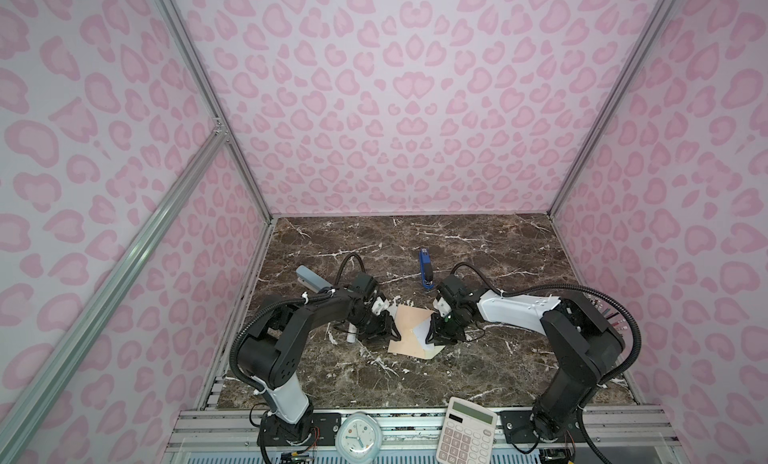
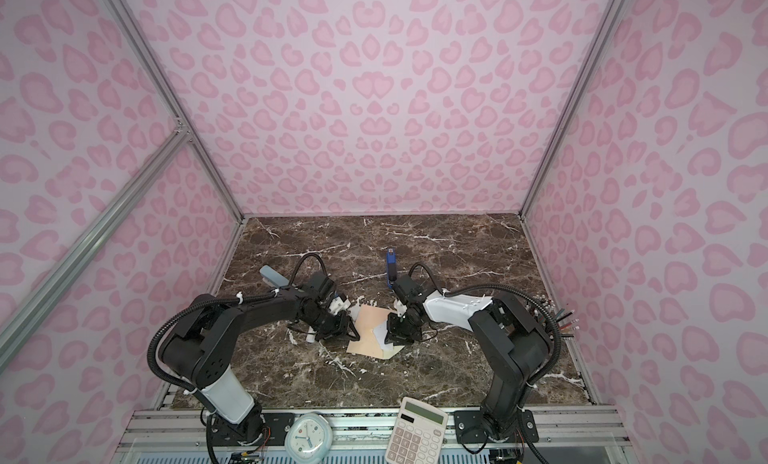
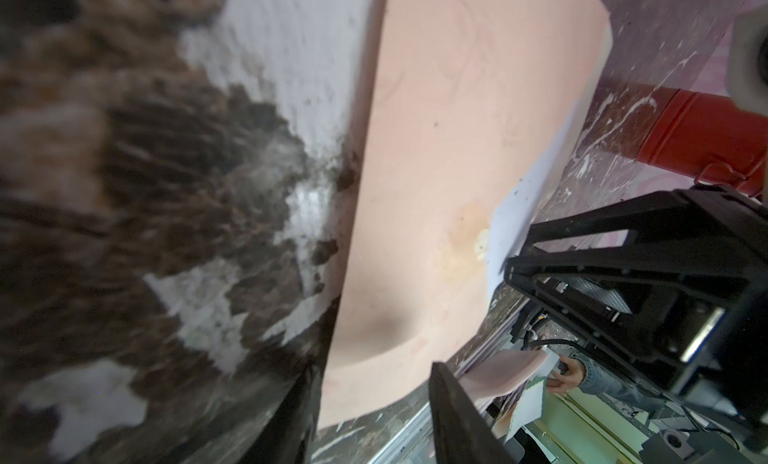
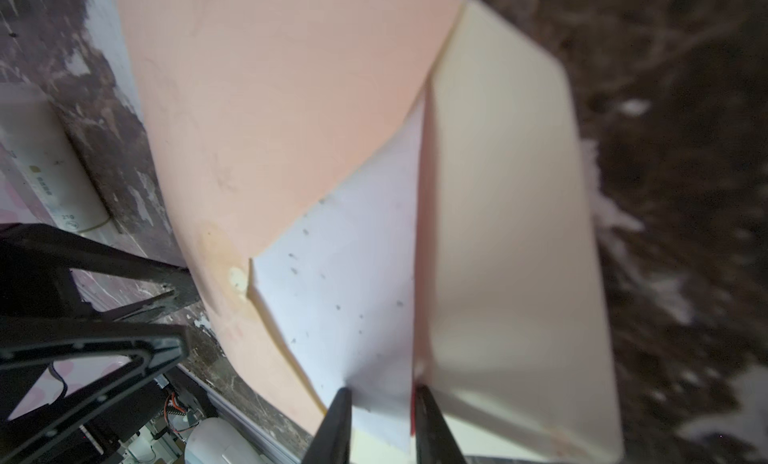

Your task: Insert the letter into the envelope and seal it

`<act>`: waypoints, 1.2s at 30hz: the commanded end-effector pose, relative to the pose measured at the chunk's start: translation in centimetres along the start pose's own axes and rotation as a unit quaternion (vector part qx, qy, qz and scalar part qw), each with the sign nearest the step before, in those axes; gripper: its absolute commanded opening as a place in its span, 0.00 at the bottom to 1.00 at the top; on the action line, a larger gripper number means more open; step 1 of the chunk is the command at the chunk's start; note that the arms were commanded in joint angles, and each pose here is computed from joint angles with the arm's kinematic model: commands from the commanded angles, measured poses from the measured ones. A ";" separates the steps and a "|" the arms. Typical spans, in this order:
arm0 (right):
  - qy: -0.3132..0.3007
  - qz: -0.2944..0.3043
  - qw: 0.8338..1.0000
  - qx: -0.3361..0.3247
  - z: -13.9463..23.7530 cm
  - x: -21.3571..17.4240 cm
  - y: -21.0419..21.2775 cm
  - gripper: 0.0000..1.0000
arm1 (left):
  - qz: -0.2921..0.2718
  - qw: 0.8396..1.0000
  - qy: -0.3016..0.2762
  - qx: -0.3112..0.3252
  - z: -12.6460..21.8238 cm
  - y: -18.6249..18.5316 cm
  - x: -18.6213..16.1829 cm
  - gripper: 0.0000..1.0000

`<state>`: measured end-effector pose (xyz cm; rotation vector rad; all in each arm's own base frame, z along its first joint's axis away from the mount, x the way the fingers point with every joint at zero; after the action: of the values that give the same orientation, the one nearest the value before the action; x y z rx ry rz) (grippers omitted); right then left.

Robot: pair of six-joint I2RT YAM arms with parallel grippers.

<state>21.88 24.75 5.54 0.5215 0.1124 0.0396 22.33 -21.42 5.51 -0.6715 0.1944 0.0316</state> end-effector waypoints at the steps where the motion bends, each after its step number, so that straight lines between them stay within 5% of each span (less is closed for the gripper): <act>1: 0.003 -0.006 1.000 0.005 -0.4 0.1 0.2 0.29 | 0.013 0.999 -0.001 0.035 -0.3 1.4 -0.4 0.46; 28: -0.008 -0.005 0.999 0.040 -0.4 1.0 1.8 0.29 | -0.001 0.999 -0.013 0.033 0.5 0.5 -0.3 0.46; 36: -0.021 0.010 1.000 0.004 1.1 0.7 1.1 0.34 | -0.009 0.999 -0.020 0.037 1.4 -0.3 0.1 0.47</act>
<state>22.95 26.16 6.99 0.5832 0.0760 0.0312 22.61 -21.02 6.25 -0.6124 0.1575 0.0289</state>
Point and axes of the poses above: each gripper's point midway between its finger pads, its own z axis back along the fingers, its own y axis along the line the jaws close on, x = y × z, the point moved 4 cm from there along z, back along the fingers, and after that the axes turned 4 degrees about z, right-handed, at the moved point
